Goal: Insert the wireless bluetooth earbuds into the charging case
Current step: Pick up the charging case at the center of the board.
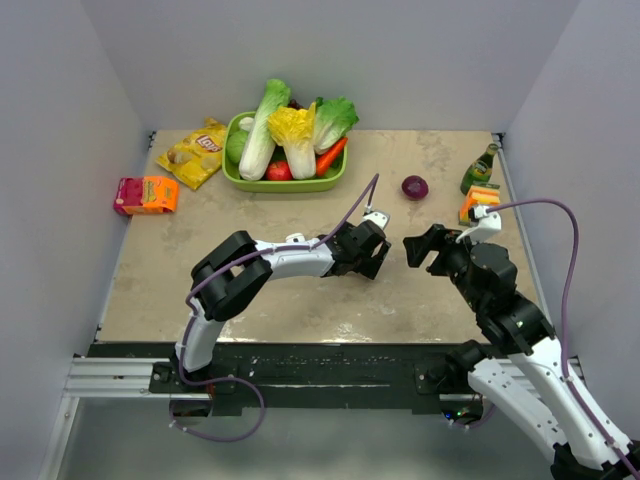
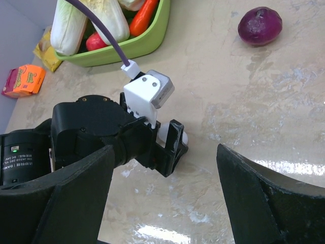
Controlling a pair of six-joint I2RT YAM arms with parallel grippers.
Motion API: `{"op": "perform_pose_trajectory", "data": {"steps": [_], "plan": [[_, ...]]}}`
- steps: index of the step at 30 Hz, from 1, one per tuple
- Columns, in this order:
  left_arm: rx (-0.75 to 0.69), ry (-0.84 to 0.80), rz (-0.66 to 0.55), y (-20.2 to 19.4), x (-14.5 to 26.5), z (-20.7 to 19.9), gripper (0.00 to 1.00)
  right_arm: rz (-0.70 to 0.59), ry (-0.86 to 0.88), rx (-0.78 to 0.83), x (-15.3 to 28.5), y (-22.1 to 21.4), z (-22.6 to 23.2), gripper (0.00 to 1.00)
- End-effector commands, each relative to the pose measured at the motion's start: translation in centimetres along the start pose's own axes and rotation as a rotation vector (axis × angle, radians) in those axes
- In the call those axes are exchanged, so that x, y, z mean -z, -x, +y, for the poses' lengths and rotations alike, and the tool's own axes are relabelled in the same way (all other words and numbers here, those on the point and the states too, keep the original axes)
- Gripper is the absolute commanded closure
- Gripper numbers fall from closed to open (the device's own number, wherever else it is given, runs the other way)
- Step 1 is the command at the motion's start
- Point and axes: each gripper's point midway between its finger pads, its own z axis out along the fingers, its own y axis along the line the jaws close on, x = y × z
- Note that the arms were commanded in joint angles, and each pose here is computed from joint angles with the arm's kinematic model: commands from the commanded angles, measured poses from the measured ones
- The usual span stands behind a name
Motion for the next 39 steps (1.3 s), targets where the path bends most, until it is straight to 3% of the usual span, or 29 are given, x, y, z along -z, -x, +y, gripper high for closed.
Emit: {"op": "perform_pose_trajectory", "data": {"steps": [1,5,8,12,14,17,18,19,23,28,29,32,34,35,36,38,39], "plan": [[-0.047,0.072,0.084,-2.7,-0.7,1.9,0.1,-0.019,0.005,-0.013,0.1,0.4,0.1,0.15],[-0.037,0.065,0.083,-2.8,-0.8,1.7,0.11,-0.019,0.005,-0.009,0.0,0.3,0.1,0.15],[-0.036,0.052,0.084,-2.8,-0.9,1.4,0.17,-0.018,0.0,-0.009,0.0,0.3,0.0,0.15],[-0.034,0.048,0.086,-3.1,-0.7,1.5,0.38,-0.022,-0.002,-0.008,0.1,0.5,0.0,0.15],[-0.032,0.049,0.084,-3.2,-0.6,1.6,0.44,-0.023,0.0,-0.008,0.1,0.5,0.0,0.15],[-0.025,0.045,0.073,-3.1,-0.3,1.7,0.63,-0.024,0.004,-0.014,0.1,0.5,0.1,0.15],[-0.02,0.037,0.061,-3.2,-0.3,1.6,0.78,-0.023,0.007,-0.015,0.1,0.5,0.2,0.15],[-0.012,0.031,0.043,-2.8,0.0,1.6,0.83,-0.023,0.009,-0.014,0.0,0.6,0.3,0.15],[0.018,-0.023,-0.137,1.8,3.5,1.5,0.99,-0.051,0.01,-0.002,0.4,2.4,0.9,0.15],[0.024,-0.098,-0.383,6.8,8.8,1.9,1.0,-0.093,0.036,-0.008,1.3,5.2,2.2,0.15],[0.041,-0.133,-0.461,8.6,11.4,1.9,1.0,-0.107,0.054,-0.008,1.5,5.8,2.7,0.15],[0.047,-0.238,-0.572,7.0,14.6,2.3,1.0,-0.083,0.132,0.01,1.4,5.8,4.3,0.15],[0.066,-0.308,-0.714,7.9,17.3,2.2,1.0,-0.038,0.188,0.039,1.0,5.1,5.5,0.15],[0.034,-0.362,-0.724,5.6,17.9,2.2,1.0,-0.021,0.208,0.066,1.0,5.1,5.9,0.15],[0.027,-0.416,-0.858,6.8,20.3,1.9,1.0,0.003,0.233,0.085,0.9,4.7,6.4,0.15],[-0.019,-0.469,-0.922,3.8,21.5,2.2,1.0,0.077,0.306,0.133,0.5,3.4,7.6,0.15],[-0.004,-0.5,-1.054,4.8,24.1,2.5,1.0,0.103,0.331,0.143,0.4,2.9,8.0,0.15]]}}
